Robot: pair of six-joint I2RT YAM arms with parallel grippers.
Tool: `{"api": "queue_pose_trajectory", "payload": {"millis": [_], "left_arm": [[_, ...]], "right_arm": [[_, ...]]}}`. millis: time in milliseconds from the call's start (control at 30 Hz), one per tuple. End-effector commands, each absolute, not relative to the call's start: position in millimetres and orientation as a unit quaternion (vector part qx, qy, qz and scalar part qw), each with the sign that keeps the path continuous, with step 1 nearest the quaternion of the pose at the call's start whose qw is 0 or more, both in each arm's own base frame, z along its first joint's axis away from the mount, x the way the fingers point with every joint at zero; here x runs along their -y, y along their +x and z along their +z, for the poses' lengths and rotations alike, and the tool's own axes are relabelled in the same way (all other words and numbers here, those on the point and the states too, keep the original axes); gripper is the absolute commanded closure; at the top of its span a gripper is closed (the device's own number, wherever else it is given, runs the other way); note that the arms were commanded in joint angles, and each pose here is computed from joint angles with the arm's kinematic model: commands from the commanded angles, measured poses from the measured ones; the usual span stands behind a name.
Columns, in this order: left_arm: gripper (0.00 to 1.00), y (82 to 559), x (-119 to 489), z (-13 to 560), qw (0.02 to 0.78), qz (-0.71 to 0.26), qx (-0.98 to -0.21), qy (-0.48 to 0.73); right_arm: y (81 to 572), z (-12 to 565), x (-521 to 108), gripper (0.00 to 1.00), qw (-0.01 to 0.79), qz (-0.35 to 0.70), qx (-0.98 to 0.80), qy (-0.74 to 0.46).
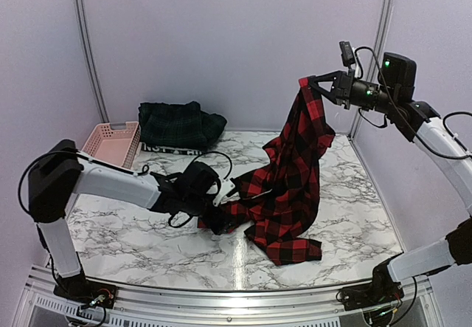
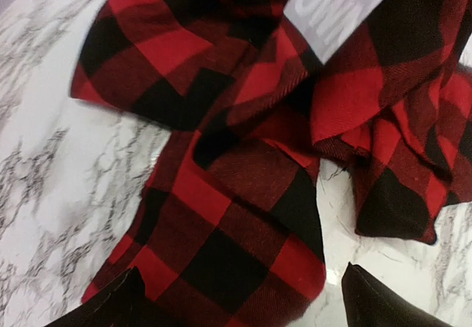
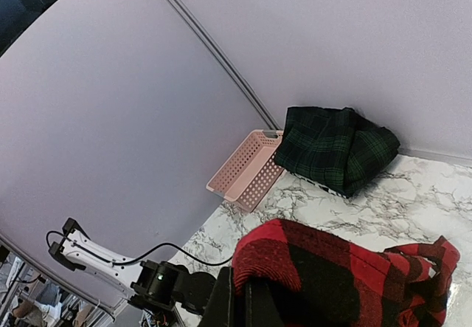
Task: Fold and stack the mixed laundry pile
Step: Flatten out the crumpled T-shirt at the center of the board.
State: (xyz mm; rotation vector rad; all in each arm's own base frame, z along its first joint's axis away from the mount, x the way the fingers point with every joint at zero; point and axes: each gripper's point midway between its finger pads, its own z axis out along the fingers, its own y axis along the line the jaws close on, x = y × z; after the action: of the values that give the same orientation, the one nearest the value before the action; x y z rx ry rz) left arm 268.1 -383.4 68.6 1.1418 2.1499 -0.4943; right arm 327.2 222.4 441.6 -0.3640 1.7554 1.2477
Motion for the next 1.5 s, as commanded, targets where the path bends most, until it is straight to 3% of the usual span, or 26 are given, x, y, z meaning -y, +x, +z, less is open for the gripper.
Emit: {"api": "queue_pose_trajectory", "payload": {"millis": [0,67,167,267,400,533,667,800,900,1067,1200,1300,1467], "left_arm": [[0.03,274,401,37,0.284,-0.152,-0.829,0.457],[0.05,291,398,21,0.281,-0.101,-0.848,0.439],[0.22,305,383,1,0.264,-0.036,-0.867,0.420],[0.59,309,351,-9,0.248,-0.008,-0.892,0.378],[1.00,309,283,11,0.261,-0.025,-0.922,0.286],[1.00,310,216,64,0.332,-0.024,-0.923,0.196],[1.00,318,147,168,0.466,-0.043,-0.881,0.061],[1.00,308,81,304,0.623,-0.060,-0.778,-0.055],[1.00,297,65,382,0.686,-0.059,-0.723,-0.058],[1.00,319,121,438,0.688,-0.138,-0.711,0.041],[1.00,359,203,443,0.653,-0.205,-0.716,0.136],[1.00,384,276,430,0.632,-0.195,-0.718,0.215],[1.00,442,362,410,0.620,-0.172,-0.724,0.249]], "right_arm": [[322,464,-218,1.00,0.488,0.505,-0.694,-0.158],[322,463,-218,1.00,0.487,0.505,-0.695,-0.158],[324,457,-219,1.00,0.480,0.506,-0.699,-0.157],[324,449,-225,1.00,0.465,0.521,-0.699,-0.155],[316,440,-253,1.00,0.435,0.546,-0.695,-0.175],[287,444,-314,1.00,0.388,0.587,-0.669,-0.240],[248,460,-361,1.00,0.349,0.618,-0.627,-0.320],[219,494,-362,1.00,0.343,0.646,-0.576,-0.365],[205,506,-346,1.00,0.346,0.651,-0.558,-0.381],[247,441,-287,1.00,0.347,0.623,-0.644,-0.277],[276,337,-239,1.00,0.321,0.547,-0.753,-0.174],[273,266,-227,1.00,0.282,0.499,-0.807,-0.142],[279,205,-187,1.00,0.277,0.403,-0.869,-0.080]]}}
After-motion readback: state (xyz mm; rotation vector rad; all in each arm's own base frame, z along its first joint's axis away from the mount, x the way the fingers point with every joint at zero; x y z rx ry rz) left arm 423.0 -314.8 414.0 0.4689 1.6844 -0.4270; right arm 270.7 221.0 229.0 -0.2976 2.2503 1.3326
